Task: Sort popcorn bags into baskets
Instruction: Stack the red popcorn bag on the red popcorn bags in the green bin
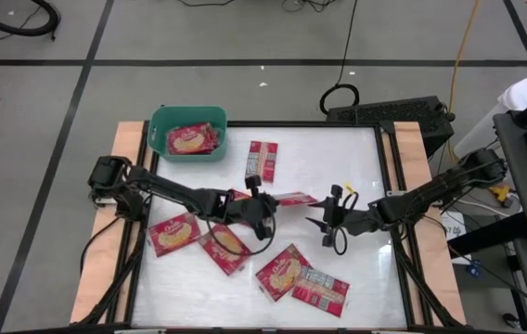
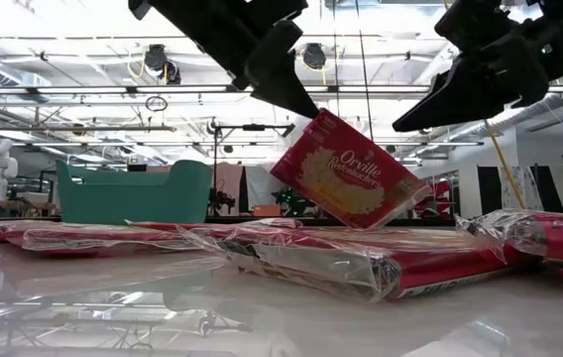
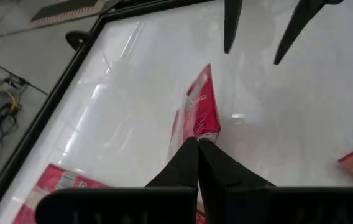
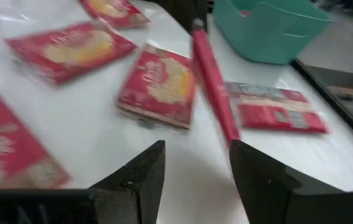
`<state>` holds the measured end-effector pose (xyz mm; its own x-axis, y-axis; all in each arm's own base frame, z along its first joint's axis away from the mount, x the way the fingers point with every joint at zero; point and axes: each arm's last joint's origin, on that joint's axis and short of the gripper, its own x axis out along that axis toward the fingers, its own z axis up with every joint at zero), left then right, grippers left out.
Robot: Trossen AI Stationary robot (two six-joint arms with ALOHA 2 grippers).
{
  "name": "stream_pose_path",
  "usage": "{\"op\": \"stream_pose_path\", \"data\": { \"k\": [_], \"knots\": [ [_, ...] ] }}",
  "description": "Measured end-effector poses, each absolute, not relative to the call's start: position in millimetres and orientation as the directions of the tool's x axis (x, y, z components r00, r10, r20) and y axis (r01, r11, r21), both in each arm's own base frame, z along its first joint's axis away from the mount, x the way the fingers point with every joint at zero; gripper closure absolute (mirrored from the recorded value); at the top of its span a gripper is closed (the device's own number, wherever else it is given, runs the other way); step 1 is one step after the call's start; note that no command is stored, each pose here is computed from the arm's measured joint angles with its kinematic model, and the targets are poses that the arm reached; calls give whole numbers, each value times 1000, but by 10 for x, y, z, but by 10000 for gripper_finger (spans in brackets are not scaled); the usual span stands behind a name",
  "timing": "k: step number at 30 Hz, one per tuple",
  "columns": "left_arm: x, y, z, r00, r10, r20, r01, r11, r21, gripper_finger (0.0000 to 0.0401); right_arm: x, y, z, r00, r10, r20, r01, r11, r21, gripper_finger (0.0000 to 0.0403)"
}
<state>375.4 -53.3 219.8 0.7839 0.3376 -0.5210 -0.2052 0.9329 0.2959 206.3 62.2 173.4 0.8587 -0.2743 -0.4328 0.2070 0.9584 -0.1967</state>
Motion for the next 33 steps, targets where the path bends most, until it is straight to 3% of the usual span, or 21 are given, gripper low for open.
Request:
{"op": "stream_pose_path", "data": {
  "k": [13, 33],
  "knots": [
    [3758, -491, 2191, 782, 322, -534, -244, 946, 212, 400, 1971, 453, 1546, 780, -401, -480, 267, 908, -324, 231],
    [3749, -490, 2184, 775, 322, -544, -270, 947, 175, 400, 1902, -106, 1286, 838, -222, -498, 136, 970, -203, 232]
  ]
}}
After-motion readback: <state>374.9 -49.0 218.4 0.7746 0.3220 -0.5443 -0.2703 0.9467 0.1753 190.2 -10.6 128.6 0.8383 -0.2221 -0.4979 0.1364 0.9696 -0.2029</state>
